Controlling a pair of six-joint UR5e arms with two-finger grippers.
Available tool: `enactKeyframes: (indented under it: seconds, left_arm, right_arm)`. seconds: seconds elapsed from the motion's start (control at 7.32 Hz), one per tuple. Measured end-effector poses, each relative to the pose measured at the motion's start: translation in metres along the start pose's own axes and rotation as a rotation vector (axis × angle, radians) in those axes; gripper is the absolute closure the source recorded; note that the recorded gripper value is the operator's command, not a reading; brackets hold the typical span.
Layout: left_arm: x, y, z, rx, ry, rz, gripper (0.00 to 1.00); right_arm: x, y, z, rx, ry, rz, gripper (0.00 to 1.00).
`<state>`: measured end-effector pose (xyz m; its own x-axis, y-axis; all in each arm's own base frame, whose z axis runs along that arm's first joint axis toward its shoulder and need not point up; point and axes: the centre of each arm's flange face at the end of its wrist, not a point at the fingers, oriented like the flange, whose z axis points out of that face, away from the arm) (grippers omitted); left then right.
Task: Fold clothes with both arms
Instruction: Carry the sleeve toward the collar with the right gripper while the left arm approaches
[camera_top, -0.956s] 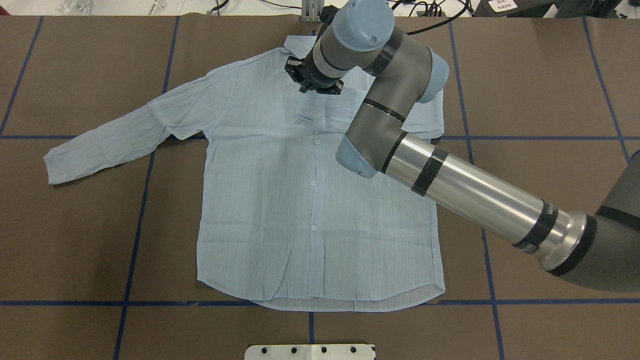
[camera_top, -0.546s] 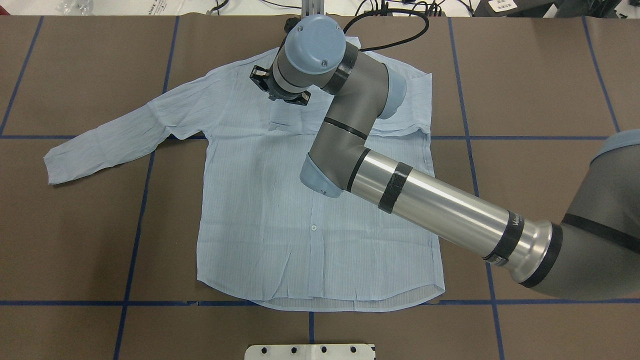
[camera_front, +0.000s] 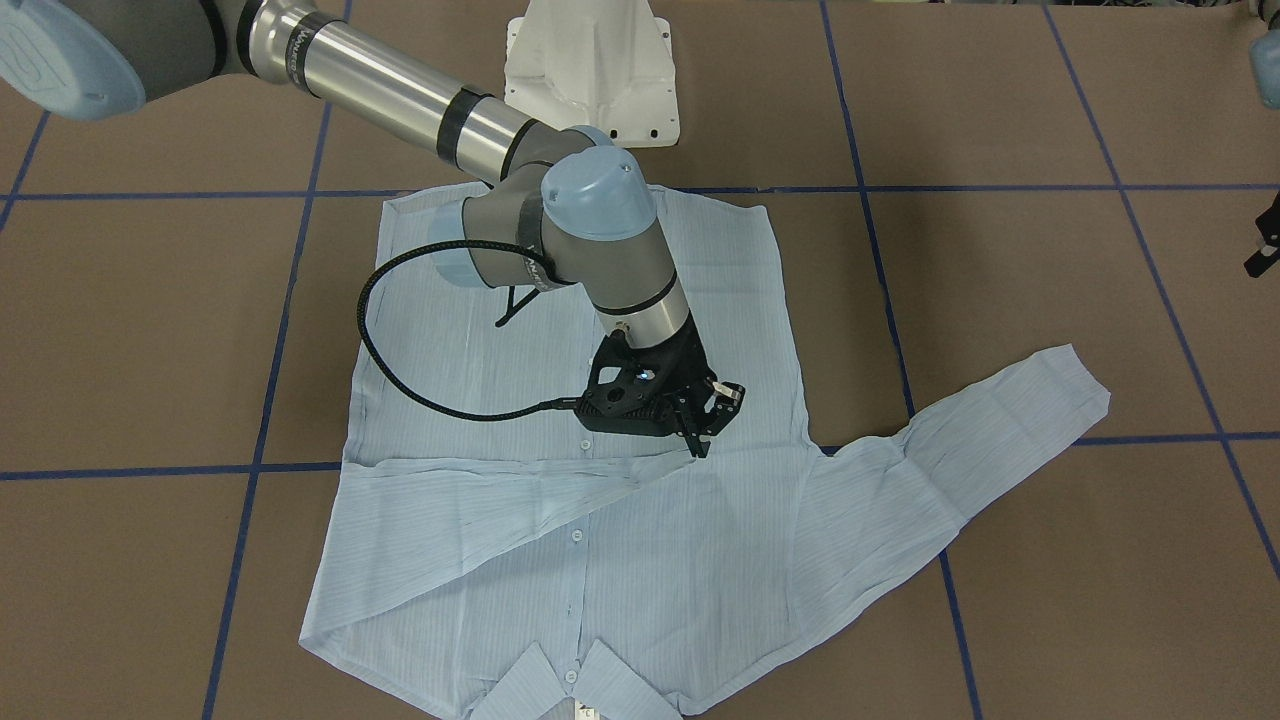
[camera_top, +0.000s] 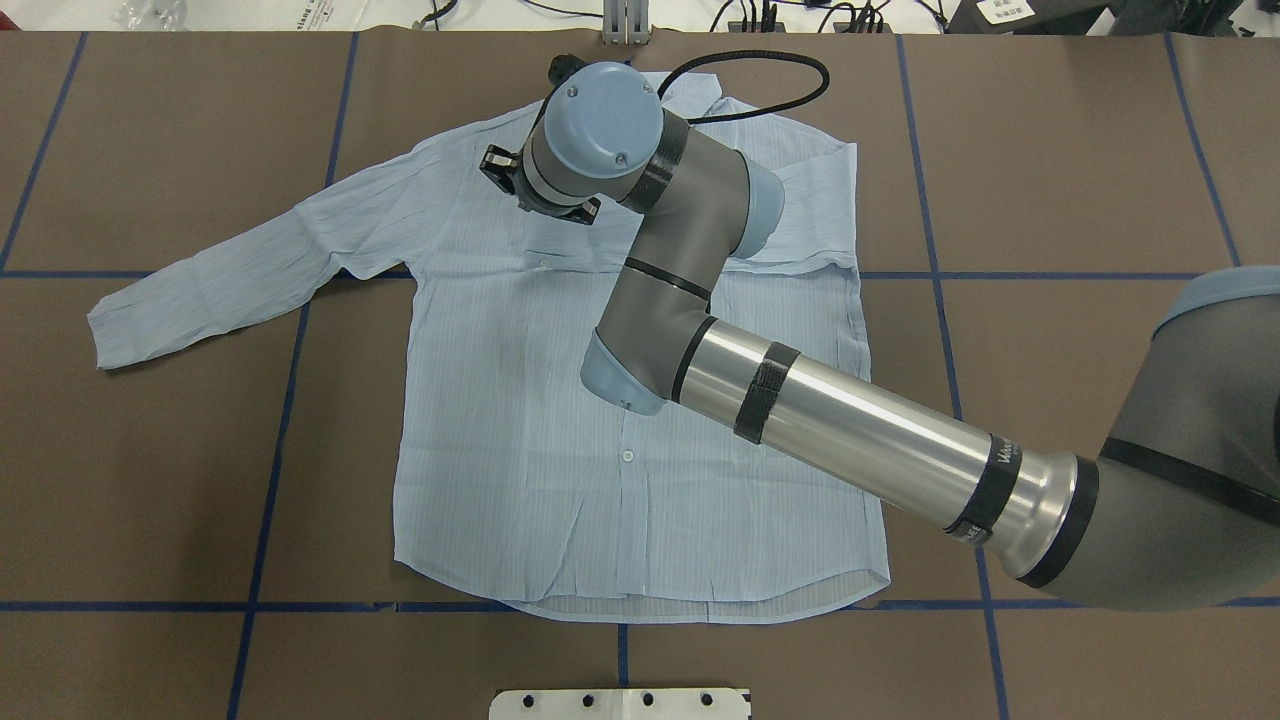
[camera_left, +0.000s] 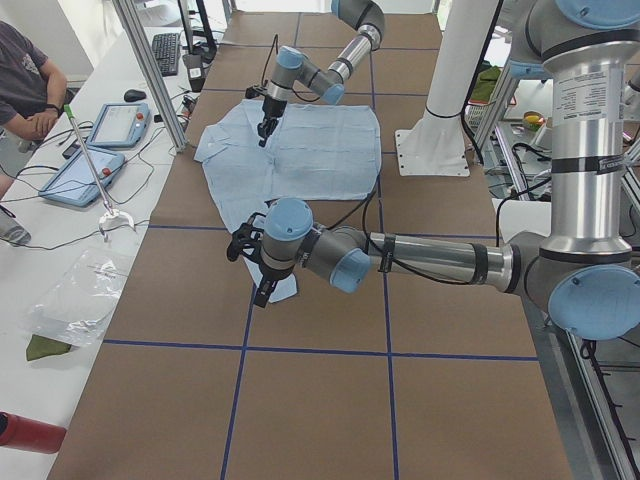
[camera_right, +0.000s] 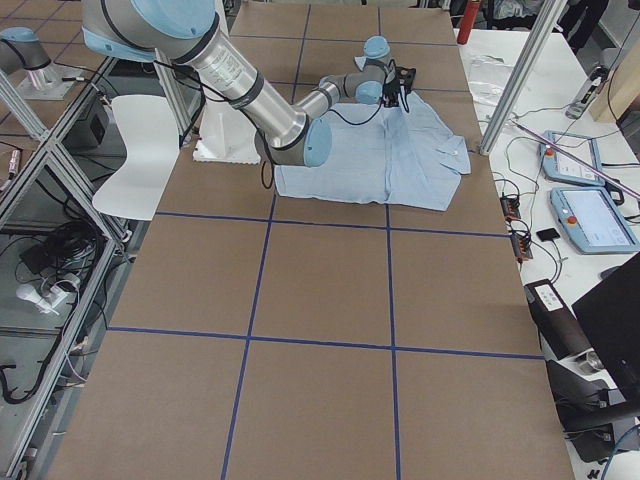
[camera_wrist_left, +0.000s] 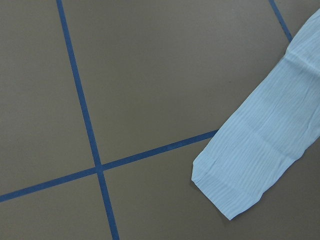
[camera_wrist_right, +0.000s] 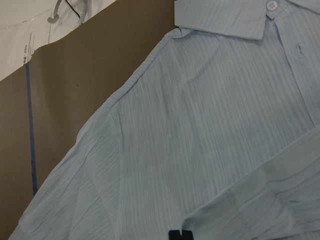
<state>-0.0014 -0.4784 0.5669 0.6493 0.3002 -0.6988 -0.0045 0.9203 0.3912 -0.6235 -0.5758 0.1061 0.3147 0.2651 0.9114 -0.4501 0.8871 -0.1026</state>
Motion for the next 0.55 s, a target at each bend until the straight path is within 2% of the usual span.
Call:
enactKeyframes:
  seconds: [0.14, 0.41, 0.55]
  left_arm:
    - [0.001, 0.0, 0.001, -0.001, 0.002, 0.005, 0.0]
    - [0.001, 0.002, 0.015, -0.021, 0.007, 0.002, 0.0]
    - [0.0, 0.0, 0.027, -0.039, 0.009, -0.038, 0.0]
  right_arm:
    - [-0.001, 0.007, 0.002, 0.013, -0.001, 0.015, 0.06]
    - [-0.007, 0.022, 0.007, 0.049, -0.006, 0.032, 0.05]
    - [-0.011, 0.024, 0.007, 0.055, -0.007, 0.04, 0.01]
